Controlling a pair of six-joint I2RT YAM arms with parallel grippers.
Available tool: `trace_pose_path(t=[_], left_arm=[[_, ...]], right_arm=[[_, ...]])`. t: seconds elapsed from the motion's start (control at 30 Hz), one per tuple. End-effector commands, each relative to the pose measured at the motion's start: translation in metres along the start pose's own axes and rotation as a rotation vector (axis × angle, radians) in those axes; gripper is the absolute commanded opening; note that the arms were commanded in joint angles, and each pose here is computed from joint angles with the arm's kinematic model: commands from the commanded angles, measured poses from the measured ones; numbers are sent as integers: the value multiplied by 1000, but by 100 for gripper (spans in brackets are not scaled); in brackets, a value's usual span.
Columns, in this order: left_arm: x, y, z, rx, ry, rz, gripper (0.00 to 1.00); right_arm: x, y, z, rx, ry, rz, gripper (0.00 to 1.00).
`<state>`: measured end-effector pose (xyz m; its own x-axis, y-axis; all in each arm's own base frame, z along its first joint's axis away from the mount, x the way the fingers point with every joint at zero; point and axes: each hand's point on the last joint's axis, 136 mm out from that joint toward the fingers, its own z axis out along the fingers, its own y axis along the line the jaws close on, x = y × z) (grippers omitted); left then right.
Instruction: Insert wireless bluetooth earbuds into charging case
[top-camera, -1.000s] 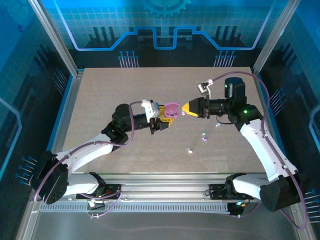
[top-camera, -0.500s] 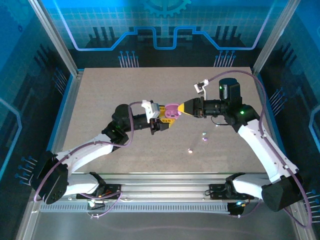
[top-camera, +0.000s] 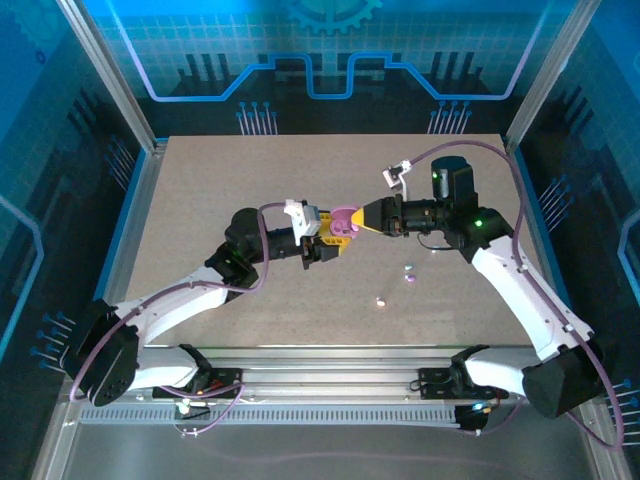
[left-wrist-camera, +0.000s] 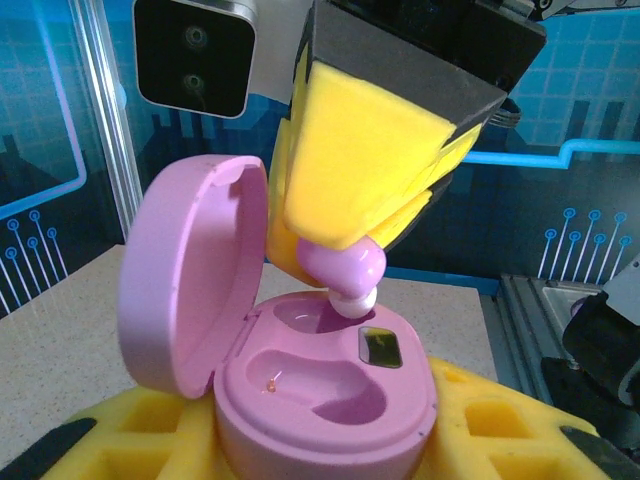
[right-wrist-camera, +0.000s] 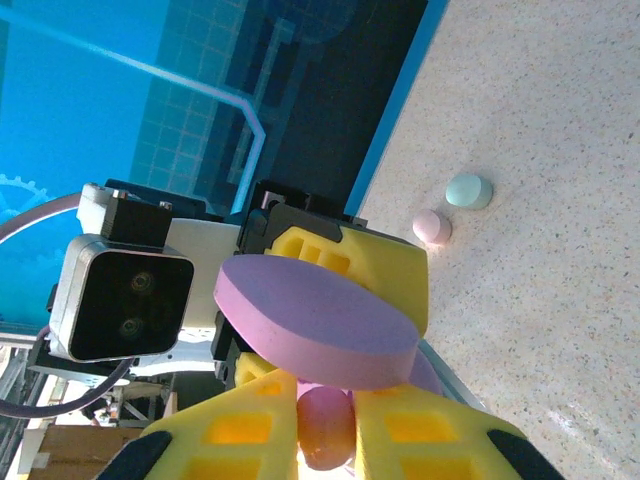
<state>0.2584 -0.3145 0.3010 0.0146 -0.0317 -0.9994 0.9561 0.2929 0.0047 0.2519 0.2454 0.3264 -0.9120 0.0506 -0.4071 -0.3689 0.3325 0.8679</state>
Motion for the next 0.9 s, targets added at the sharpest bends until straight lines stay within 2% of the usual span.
trace_pose_path(t=[0.0,0.3,0.53,0.87], left_arm=[[-22,-7,4,42,-62,31,37],[-21,-7,5,47,-68,26,37],[-23,-7,5,46,-75,26,37],[-24,-6,6,44,-76,24,37]], right_arm=[[-4,3,3,16,-8,-36,18],[-3,-2,5,72,-7,-61,19],[0,-12,1,165,2,-75,25],[2,-15,2,199,10,-72,29]])
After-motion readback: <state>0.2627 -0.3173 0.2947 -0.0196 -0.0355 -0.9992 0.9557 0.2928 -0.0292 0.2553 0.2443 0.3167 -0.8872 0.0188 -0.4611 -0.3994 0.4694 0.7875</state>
